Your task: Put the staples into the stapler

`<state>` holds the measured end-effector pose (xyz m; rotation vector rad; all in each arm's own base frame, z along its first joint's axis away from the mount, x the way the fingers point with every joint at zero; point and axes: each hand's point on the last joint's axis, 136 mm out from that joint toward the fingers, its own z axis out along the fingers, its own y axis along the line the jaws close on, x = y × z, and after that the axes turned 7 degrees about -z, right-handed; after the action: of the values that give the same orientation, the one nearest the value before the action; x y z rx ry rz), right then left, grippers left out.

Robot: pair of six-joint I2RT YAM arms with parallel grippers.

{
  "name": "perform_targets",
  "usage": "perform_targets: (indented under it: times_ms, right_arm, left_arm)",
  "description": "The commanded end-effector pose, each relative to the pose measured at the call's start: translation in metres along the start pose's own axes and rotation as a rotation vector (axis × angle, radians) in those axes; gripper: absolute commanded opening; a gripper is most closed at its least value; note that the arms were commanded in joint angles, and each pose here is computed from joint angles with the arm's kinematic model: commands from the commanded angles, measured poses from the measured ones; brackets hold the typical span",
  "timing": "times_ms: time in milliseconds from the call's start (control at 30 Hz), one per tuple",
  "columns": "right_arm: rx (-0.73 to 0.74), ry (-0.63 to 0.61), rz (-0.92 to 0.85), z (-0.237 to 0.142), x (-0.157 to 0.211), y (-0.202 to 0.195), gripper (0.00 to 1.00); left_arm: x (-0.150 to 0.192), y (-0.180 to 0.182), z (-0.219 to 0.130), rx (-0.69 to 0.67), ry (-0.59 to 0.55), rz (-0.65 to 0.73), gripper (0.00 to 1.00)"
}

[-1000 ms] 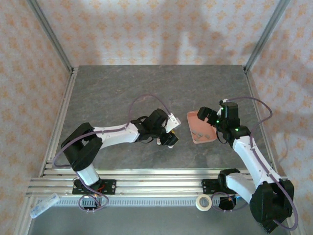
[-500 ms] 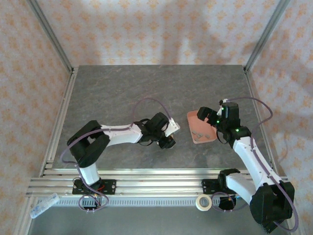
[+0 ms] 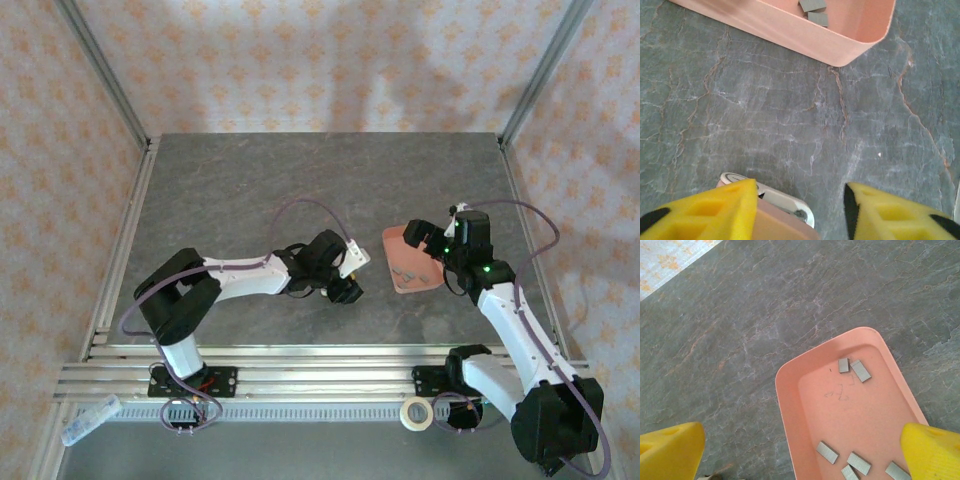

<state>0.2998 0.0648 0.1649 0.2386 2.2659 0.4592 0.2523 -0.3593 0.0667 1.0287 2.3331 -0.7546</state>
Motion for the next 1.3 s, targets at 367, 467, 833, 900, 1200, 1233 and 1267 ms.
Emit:
perform_targets:
  times_ms: [367, 467, 833, 900, 1200, 1233, 1267]
  right_arm:
    - [-0.058, 0.027, 0.014, -0.006, 0.006, 0.01, 1.0]
    - [-0.061, 0.032, 0.017, -0.006, 0.008, 0.01, 1.0]
    - [-0.067, 0.035, 0.02, -0.006, 0.009, 0.01, 1.0]
    - [-0.067, 0.035, 0.019, -0.007, 0.009, 0.01, 1.0]
    - [-0.087, 0.054, 0.038, -0.005, 0.016, 0.013, 1.0]
    - [-0.094, 0.062, 0.047, -0.004, 0.018, 0.013, 1.0]
    - [-0.1, 0.069, 0.055, -0.004, 0.021, 0.013, 1.0]
  left_arm:
    - [0.006, 0.009, -0.034, -0.165, 0.144, 0.196, 0.82]
    - [0.014, 0.011, -0.029, -0.185, 0.191, 0.253, 0.85]
    - [0.015, 0.02, -0.002, -0.225, 0.232, 0.267, 0.74]
    - [0.008, 0.019, -0.003, -0.231, 0.217, 0.261, 0.67]
    - [-0.015, 0.013, -0.018, -0.222, 0.16, 0.232, 0.46]
    - [-0.018, 0.013, -0.02, -0.219, 0.151, 0.225, 0.43]
    - [-0.021, 0.013, -0.021, -0.22, 0.145, 0.22, 0.39]
